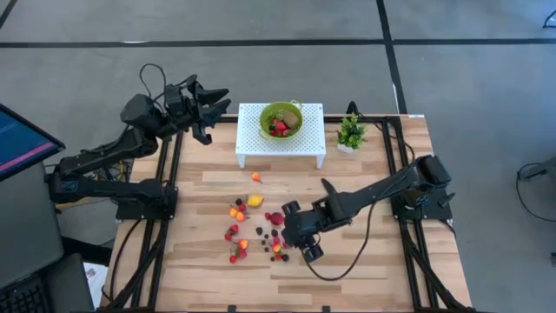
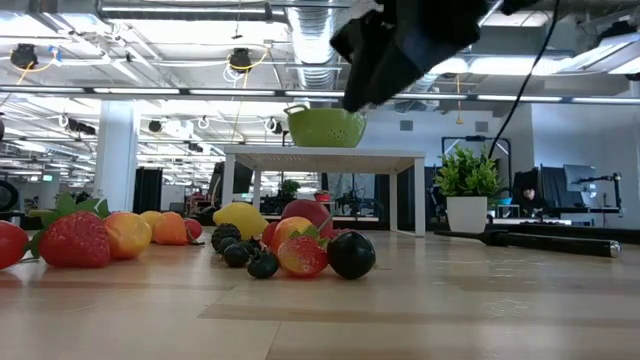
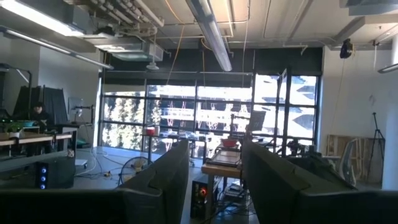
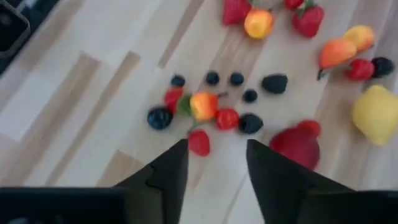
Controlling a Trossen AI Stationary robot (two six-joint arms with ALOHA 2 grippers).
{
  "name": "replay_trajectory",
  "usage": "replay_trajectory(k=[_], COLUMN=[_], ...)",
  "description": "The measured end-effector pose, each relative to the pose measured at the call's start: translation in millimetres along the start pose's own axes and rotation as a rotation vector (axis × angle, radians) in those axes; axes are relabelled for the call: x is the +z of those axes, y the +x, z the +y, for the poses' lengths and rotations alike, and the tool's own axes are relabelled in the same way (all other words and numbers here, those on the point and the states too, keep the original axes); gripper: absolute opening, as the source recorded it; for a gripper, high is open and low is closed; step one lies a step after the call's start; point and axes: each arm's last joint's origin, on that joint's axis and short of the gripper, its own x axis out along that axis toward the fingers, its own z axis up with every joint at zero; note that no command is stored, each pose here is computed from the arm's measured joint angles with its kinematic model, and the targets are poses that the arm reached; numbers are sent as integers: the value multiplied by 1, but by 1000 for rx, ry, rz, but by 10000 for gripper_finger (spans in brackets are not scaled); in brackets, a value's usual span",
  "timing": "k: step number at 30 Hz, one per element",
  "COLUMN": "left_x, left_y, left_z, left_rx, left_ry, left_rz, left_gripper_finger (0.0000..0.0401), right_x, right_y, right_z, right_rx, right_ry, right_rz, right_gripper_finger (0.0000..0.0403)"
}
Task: Pick & Place Fruit
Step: Put the red raspberry into the green strainer bowl
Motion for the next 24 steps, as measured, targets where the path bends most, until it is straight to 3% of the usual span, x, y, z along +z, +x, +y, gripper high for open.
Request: replay_trajectory(k=[9,24], left_x=[0,0], left_y=[0,0], left_z=[0,0], left_rx=[0,0], left_ry=[0,0], left_rz=[0,-3], left_gripper_finger=[142,142], right_x=[-3,-17], right_y=[35,70], right_z=[3,7], right_rx=[7,15], right_ry=[57,47], right_rz=[57,148], right_gripper_finger=[248,255])
